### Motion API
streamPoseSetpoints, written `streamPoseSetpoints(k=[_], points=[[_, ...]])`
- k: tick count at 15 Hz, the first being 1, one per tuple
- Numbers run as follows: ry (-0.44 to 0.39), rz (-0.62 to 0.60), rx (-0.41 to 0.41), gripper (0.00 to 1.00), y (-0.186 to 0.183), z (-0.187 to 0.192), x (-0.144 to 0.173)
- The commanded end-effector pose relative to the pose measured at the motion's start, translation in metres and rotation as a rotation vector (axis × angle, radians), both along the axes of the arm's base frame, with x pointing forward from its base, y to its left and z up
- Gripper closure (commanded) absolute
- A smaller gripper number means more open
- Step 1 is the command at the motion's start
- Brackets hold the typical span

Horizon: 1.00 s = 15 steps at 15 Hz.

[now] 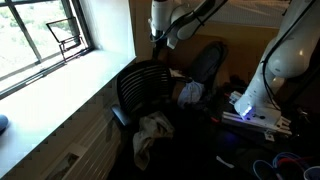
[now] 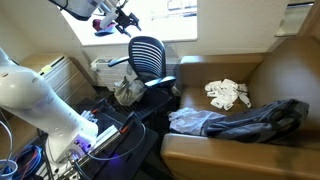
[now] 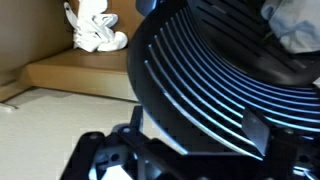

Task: Move the bag and clothing from the black chair to the brown chair then hang the belt on the armrest of the black chair

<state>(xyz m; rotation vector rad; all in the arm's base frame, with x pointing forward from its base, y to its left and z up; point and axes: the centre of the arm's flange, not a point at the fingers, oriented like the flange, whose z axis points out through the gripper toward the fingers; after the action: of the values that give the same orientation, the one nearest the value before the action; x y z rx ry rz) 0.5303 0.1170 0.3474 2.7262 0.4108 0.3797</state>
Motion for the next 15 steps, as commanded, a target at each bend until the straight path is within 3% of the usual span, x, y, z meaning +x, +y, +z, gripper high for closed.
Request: streamPoseSetpoints(k=[1,2,5,7,11,15], points=[[0.118,0.157,0.038,0.0,-0.006,-0.013,-0.005],[0.064,0.083,0.027,0.0,0.008,-0.013,-0.004],[0.07,0.085,0.031,0.0,0.007,-0.014,-0.003],[0.184,0.175,0.114,0.0,0.024,-0.045,-0.009],[0.323,0.297,0.226,0.0,0.078,-0.106,-0.037],[0.522,0.384,0.343,0.0,0.091,-0.142,-0.06]])
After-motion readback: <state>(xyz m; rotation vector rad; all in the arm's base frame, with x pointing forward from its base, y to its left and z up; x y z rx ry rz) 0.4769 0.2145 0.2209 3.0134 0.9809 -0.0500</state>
